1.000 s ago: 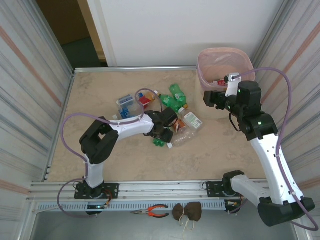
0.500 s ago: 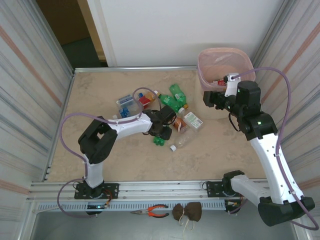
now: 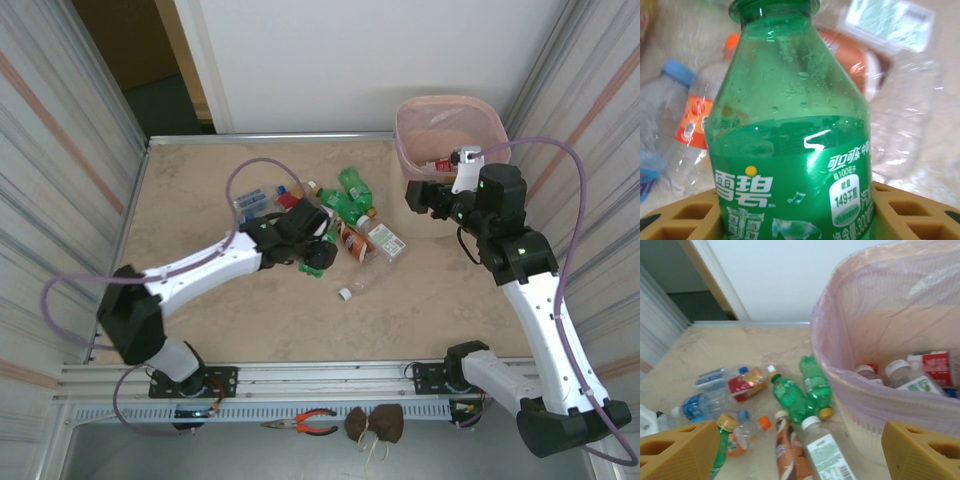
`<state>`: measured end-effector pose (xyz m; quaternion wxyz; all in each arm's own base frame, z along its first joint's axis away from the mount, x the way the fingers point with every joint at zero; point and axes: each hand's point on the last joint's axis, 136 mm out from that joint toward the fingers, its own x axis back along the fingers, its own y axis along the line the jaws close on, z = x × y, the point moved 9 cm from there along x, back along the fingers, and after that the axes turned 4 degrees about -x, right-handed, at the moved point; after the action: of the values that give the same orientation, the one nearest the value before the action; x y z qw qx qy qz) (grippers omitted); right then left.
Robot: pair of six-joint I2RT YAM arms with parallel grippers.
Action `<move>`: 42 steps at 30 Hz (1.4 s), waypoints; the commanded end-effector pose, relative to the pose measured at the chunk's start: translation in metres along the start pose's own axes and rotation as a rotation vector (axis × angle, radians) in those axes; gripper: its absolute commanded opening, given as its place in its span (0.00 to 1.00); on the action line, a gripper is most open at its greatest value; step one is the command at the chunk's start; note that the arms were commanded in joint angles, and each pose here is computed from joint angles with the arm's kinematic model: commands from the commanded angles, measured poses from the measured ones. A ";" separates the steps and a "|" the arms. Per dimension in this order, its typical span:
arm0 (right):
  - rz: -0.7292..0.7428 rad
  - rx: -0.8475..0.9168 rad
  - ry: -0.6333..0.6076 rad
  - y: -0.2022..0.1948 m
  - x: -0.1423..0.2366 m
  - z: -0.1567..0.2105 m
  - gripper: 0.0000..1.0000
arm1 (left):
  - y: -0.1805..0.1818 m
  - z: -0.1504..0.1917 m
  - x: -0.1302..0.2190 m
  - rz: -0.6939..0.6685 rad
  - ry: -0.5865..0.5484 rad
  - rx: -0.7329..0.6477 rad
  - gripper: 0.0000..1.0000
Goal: Put the plastic bottles in the bin
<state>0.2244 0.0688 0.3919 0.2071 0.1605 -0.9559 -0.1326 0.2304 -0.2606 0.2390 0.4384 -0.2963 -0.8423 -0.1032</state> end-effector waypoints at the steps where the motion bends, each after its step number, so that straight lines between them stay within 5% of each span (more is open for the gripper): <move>1: -0.147 -0.037 -0.053 0.015 0.006 -0.007 0.84 | -0.009 -0.010 0.032 0.142 -0.167 -0.135 0.56; 9: -0.426 -0.047 -0.163 0.040 0.023 -0.025 0.84 | -0.030 -0.041 0.095 0.409 -0.518 -0.345 0.56; 21: -0.801 0.117 -0.294 0.089 0.071 -0.023 0.87 | -0.050 -0.056 0.169 0.672 -0.856 -0.525 0.55; 29: -1.035 0.236 -0.292 0.116 0.092 -0.008 0.89 | -0.058 -0.046 0.211 0.802 -0.990 -0.604 0.53; 42: -1.188 0.349 -0.259 0.148 0.098 0.002 0.77 | -0.069 -0.042 0.219 0.878 -1.001 -0.649 0.54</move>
<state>0.1117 0.1719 0.4543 -0.0020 0.6689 -0.7361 -0.1036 0.1272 -0.2447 0.4410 -0.0916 -0.7203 -0.6874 -0.0172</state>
